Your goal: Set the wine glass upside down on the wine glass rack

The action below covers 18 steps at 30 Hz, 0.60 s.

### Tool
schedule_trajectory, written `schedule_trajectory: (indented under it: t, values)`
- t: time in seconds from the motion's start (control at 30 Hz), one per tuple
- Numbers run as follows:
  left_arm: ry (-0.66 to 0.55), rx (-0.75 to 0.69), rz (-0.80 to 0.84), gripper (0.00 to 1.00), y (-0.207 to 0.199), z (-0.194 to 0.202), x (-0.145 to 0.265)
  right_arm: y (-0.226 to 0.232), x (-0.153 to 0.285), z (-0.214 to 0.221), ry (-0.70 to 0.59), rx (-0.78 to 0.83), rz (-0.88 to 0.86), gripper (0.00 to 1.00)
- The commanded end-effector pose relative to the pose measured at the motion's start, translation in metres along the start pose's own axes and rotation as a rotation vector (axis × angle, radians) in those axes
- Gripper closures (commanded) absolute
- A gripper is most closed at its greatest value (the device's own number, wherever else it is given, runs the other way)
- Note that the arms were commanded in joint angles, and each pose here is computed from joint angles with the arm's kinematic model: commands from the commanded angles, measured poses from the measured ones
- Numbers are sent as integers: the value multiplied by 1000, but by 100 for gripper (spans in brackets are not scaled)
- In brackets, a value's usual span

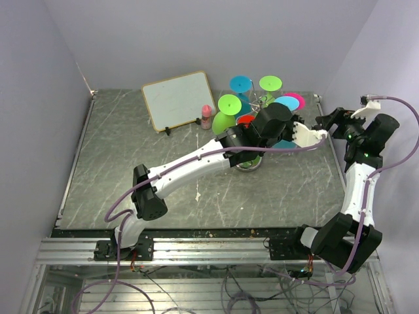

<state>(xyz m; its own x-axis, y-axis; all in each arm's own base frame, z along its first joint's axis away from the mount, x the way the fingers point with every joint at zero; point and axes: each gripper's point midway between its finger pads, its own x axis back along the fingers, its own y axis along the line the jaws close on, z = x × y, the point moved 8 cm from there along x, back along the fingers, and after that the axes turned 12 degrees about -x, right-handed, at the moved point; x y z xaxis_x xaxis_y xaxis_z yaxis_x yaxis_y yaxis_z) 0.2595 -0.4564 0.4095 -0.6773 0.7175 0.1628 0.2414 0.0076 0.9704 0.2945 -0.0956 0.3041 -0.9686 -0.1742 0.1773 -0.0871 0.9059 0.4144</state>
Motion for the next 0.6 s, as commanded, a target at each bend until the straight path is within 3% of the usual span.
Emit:
schedule_trajectory:
  t: [0.0,0.57]
  values:
    - [-11,33,-44,93,14,7,4,2,4,-4,-29,15,-14,21]
    - [-43,38,44,93,10,12,26,4,4,-6,-33,22,-30,21]
